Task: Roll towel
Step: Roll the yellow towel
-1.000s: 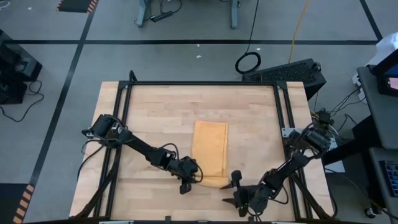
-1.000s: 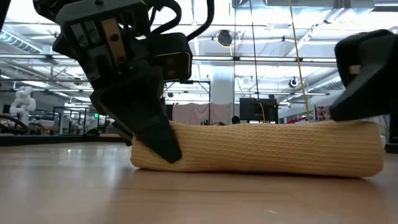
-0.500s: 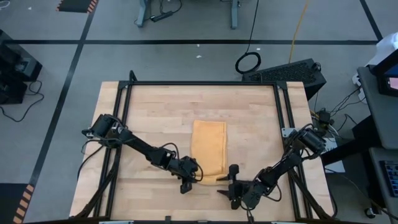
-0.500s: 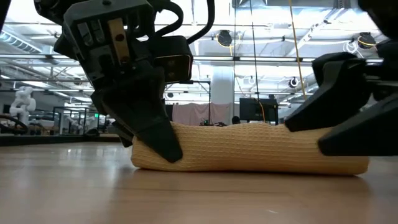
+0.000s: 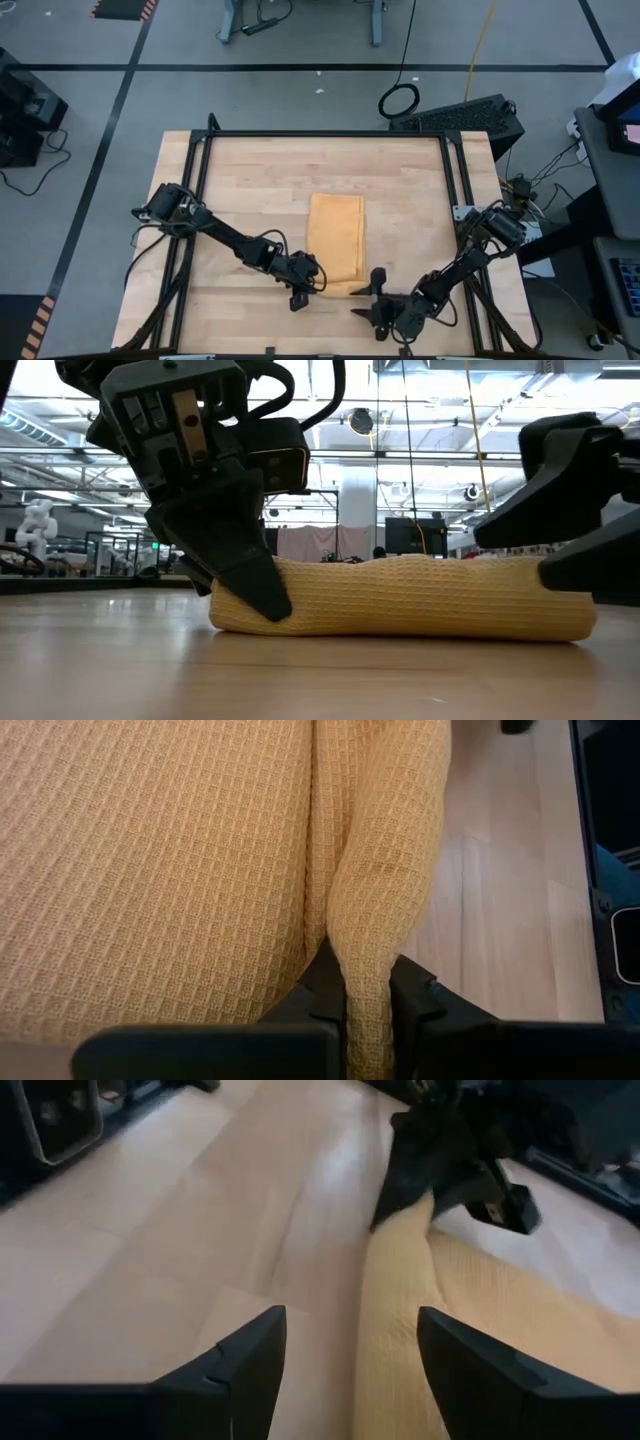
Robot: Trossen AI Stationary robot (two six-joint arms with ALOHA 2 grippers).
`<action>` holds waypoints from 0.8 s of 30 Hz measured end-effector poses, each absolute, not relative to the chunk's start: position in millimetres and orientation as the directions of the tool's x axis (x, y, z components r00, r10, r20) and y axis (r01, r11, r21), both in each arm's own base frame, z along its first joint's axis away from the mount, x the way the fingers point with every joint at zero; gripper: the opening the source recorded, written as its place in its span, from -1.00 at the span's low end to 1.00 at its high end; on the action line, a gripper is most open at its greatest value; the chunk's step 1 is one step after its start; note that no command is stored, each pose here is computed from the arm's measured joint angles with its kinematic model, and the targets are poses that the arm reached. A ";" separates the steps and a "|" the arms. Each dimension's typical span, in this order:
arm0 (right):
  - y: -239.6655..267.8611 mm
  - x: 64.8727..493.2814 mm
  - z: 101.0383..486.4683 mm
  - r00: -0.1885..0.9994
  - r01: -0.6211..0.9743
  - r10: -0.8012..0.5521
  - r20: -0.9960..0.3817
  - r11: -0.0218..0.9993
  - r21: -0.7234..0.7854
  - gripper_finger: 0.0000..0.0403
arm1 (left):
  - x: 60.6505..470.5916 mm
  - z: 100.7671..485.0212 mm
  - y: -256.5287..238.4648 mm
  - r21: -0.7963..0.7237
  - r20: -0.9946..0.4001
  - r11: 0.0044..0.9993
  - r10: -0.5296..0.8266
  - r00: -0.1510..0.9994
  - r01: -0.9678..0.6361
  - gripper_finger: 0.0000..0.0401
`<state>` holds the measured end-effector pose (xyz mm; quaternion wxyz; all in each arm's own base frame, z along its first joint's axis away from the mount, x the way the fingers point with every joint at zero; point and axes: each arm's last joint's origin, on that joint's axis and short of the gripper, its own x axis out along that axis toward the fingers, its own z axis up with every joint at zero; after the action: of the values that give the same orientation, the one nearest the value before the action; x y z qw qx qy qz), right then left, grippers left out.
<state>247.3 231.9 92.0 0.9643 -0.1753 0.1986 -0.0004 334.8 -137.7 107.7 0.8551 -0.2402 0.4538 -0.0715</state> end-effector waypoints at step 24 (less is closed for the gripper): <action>199.4 261.6 77.5 0.825 0.070 -0.128 -0.550 0.990 -0.124 -0.25 | 328.1 109.0 -157.1 -0.364 -0.726 0.930 -0.249 0.642 -0.051 -0.28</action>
<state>261.6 199.4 77.5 0.9540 -0.0493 0.2910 -0.0518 328.1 -157.1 109.0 0.8882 -0.1783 0.4197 -0.0558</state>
